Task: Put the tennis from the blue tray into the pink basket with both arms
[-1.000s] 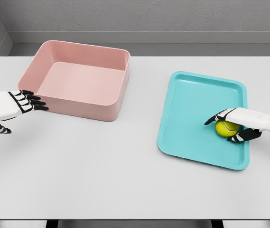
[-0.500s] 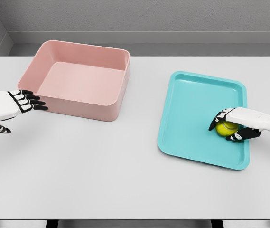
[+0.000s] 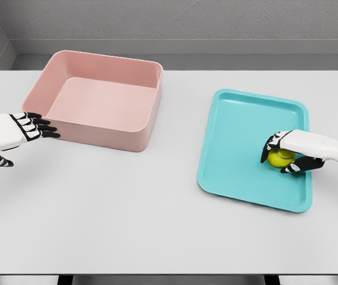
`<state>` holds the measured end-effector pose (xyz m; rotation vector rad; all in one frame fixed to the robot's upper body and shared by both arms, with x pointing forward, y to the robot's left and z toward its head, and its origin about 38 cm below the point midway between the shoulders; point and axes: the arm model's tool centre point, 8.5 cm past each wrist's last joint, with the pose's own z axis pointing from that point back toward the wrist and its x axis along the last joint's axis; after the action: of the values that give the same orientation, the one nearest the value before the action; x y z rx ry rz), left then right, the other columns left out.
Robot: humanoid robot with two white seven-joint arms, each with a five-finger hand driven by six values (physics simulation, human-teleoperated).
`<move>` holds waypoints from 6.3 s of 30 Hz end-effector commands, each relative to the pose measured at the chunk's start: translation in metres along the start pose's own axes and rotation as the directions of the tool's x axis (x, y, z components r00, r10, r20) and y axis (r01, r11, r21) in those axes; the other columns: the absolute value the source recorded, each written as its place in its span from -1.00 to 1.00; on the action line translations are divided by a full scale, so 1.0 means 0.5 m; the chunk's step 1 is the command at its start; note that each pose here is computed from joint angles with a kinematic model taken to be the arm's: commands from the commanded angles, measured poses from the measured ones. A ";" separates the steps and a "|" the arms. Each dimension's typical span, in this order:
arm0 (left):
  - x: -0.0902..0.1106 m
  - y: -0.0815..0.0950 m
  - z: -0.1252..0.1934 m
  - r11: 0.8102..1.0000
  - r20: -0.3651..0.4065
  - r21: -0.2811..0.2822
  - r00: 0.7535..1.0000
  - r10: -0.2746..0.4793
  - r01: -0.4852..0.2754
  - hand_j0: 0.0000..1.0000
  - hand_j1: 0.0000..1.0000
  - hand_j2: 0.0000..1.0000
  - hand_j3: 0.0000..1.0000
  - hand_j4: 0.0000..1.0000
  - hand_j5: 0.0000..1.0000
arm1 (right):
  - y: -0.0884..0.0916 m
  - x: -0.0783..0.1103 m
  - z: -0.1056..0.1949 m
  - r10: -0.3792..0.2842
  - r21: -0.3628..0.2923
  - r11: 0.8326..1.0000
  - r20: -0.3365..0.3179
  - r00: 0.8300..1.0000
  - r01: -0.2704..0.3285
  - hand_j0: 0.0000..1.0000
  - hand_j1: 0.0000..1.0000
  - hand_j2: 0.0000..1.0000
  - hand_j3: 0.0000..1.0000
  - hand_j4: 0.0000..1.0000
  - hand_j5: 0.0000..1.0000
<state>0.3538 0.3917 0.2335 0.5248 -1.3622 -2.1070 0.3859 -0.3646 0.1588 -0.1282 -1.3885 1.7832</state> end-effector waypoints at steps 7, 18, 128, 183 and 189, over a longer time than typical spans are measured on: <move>0.000 0.002 0.001 1.000 0.000 0.004 1.000 0.003 -0.003 1.00 1.00 1.00 1.00 1.00 1.00 | -0.018 0.027 -0.001 0.047 0.040 0.998 0.030 0.998 -0.048 -0.18 -0.18 -0.18 -0.18 -0.18 -0.18; 0.000 0.000 0.001 1.000 -0.001 0.002 1.000 0.005 -0.005 1.00 1.00 1.00 1.00 1.00 1.00 | -0.043 0.109 -0.036 0.215 0.073 0.972 0.118 0.969 -0.225 -0.18 -0.18 -0.18 -0.18 -0.18 -0.18; -0.003 -0.001 0.002 1.000 -0.005 0.000 1.000 0.005 -0.005 1.00 1.00 1.00 1.00 1.00 1.00 | 0.038 0.432 -0.482 0.364 0.043 0.894 0.507 0.781 -0.445 0.58 0.58 0.58 0.58 0.58 0.58; 0.143 -0.042 -0.163 0.999 0.221 0.044 0.975 0.012 -0.022 1.00 1.00 1.00 1.00 1.00 1.00 | -0.080 0.147 0.030 0.137 -0.463 0.879 0.017 0.990 -0.114 1.00 1.00 1.00 1.00 1.00 1.00; 0.150 -0.026 -0.185 0.997 0.233 0.077 0.972 -0.010 -0.009 1.00 1.00 1.00 1.00 1.00 1.00 | -0.056 0.129 0.043 0.101 -0.448 0.889 -0.007 0.995 -0.093 1.00 1.00 1.00 1.00 1.00 1.00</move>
<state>0.3501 0.2870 0.1868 0.3314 -1.5677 -2.1891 0.3478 -0.3328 0.2154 -0.4328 -1.8180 1.5275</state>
